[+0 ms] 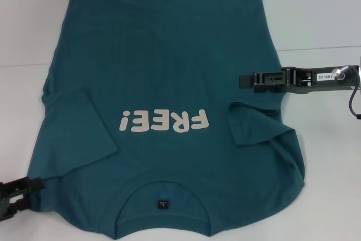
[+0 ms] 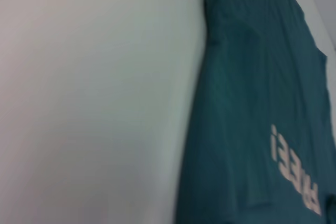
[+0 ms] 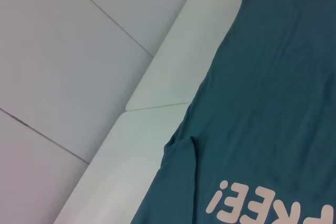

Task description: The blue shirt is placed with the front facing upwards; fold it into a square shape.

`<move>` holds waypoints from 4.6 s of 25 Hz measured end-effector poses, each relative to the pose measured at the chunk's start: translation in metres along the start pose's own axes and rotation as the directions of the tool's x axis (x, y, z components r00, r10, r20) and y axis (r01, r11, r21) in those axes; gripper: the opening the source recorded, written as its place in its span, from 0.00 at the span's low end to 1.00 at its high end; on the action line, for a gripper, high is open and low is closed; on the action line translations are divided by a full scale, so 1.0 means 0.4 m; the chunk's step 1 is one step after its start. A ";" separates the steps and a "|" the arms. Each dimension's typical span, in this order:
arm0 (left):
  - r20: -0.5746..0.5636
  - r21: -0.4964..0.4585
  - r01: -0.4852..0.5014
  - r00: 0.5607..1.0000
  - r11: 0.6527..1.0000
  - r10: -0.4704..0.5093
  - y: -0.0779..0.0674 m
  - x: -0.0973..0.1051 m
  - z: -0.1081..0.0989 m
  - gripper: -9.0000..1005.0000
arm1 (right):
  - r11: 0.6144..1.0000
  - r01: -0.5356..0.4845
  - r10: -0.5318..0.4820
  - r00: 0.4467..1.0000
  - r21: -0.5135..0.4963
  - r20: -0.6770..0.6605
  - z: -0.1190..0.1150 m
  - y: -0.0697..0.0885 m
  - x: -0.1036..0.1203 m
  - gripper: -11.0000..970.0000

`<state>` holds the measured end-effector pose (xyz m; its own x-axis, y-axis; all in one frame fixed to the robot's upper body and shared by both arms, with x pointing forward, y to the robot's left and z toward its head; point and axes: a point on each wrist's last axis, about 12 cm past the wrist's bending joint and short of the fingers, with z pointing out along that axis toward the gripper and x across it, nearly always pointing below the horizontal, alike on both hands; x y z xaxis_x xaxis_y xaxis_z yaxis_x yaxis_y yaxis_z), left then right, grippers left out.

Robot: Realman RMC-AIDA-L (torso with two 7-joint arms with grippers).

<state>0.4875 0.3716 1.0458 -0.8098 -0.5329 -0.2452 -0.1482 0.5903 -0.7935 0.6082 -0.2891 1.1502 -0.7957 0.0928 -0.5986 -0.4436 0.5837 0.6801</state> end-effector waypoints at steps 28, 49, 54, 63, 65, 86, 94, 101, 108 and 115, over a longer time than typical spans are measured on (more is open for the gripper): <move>0.092 -0.031 -0.009 0.996 0.999 0.012 0.004 -0.037 -0.017 0.72 | 1.000 -0.004 0.004 1.000 0.001 0.003 -0.003 -0.003 0.005 0.80; 0.042 -0.054 0.017 0.999 0.998 -0.014 0.010 -0.021 -0.007 0.72 | 1.000 -0.007 0.007 1.000 0.001 0.000 -0.003 -0.006 0.009 0.79; -0.001 -0.024 0.006 1.000 1.000 -0.006 -0.008 -0.016 0.011 0.72 | 1.000 -0.006 0.006 1.000 -0.001 0.000 -0.002 -0.006 0.010 0.79; -0.026 0.052 0.000 1.000 0.999 0.001 -0.039 -0.017 0.026 0.72 | 1.000 -0.006 0.006 1.000 0.000 -0.001 -0.002 -0.006 0.011 0.79; -0.012 0.045 0.001 1.000 0.999 0.000 -0.036 -0.022 0.022 0.72 | 1.000 -0.006 0.006 1.000 0.000 0.000 -0.002 -0.006 0.010 0.79; 0.123 -0.076 0.059 0.991 0.995 -0.050 0.024 -0.037 -0.030 0.72 | 1.000 -0.011 0.011 1.000 0.002 0.001 -0.005 -0.009 0.012 0.79; 0.084 -0.073 0.048 0.996 0.996 -0.042 0.020 -0.028 -0.020 0.72 | 1.000 -0.011 0.011 1.000 0.002 0.001 -0.005 -0.009 0.013 0.79; 0.043 -0.036 0.041 0.998 0.999 -0.039 0.002 -0.019 0.000 0.72 | 1.000 -0.013 0.013 1.000 0.004 0.001 -0.007 -0.011 0.015 0.79; 0.000 -0.013 0.026 1.000 1.000 -0.026 -0.015 -0.015 0.019 0.72 | 1.000 -0.014 0.014 1.000 0.005 0.002 -0.009 -0.012 0.016 0.79; -0.015 0.009 0.019 1.000 1.000 -0.019 -0.029 -0.023 0.029 0.72 | 1.000 -0.016 0.016 1.000 0.008 0.002 -0.011 -0.014 0.018 0.79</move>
<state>0.5034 0.3628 1.0507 -0.8155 -0.5345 -0.2220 -0.1583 0.5750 -0.8027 0.6032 -0.2953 1.1440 -0.8018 0.1037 -0.5886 -0.4277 0.5882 0.6863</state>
